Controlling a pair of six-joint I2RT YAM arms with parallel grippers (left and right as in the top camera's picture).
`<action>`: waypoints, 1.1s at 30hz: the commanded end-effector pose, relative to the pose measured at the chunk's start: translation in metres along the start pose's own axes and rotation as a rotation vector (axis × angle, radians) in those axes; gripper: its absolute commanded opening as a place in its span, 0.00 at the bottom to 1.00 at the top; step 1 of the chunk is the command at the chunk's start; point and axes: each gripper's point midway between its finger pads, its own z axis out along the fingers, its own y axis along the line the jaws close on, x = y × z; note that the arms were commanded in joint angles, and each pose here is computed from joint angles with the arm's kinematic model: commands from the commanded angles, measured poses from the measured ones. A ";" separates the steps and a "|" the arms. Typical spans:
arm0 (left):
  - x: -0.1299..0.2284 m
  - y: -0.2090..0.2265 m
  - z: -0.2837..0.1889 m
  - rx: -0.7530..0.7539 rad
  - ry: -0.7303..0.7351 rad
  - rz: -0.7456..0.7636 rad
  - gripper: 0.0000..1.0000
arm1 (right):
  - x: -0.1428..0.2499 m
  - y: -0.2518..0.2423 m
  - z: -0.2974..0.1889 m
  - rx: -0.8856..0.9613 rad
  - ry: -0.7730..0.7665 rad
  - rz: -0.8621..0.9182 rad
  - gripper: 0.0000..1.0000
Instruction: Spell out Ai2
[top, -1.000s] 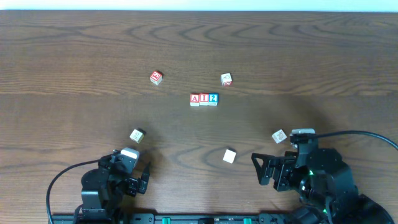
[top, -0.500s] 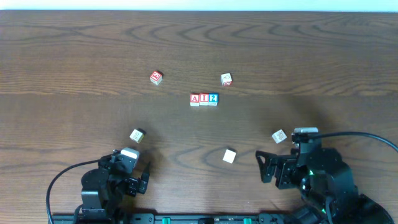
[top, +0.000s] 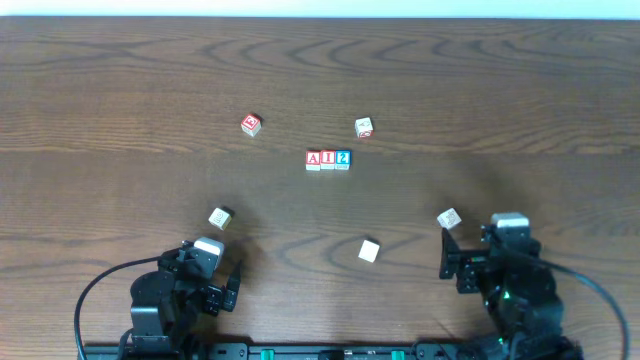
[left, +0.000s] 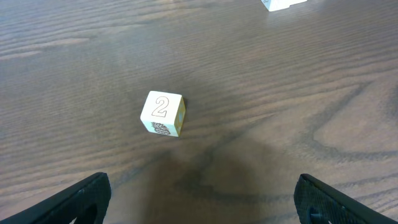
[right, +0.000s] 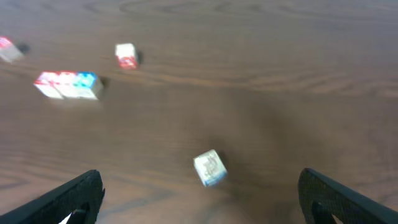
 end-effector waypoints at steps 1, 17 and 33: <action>0.001 -0.002 0.001 0.011 -0.003 0.015 0.95 | 0.019 -0.007 0.008 0.025 -0.014 -0.020 0.99; 0.001 -0.002 0.001 0.011 -0.003 0.015 0.95 | 0.068 -0.005 0.029 0.010 0.039 -0.032 0.99; 0.001 -0.002 0.001 0.011 -0.003 0.015 0.96 | 0.069 -0.002 0.029 -0.007 0.045 -0.031 0.99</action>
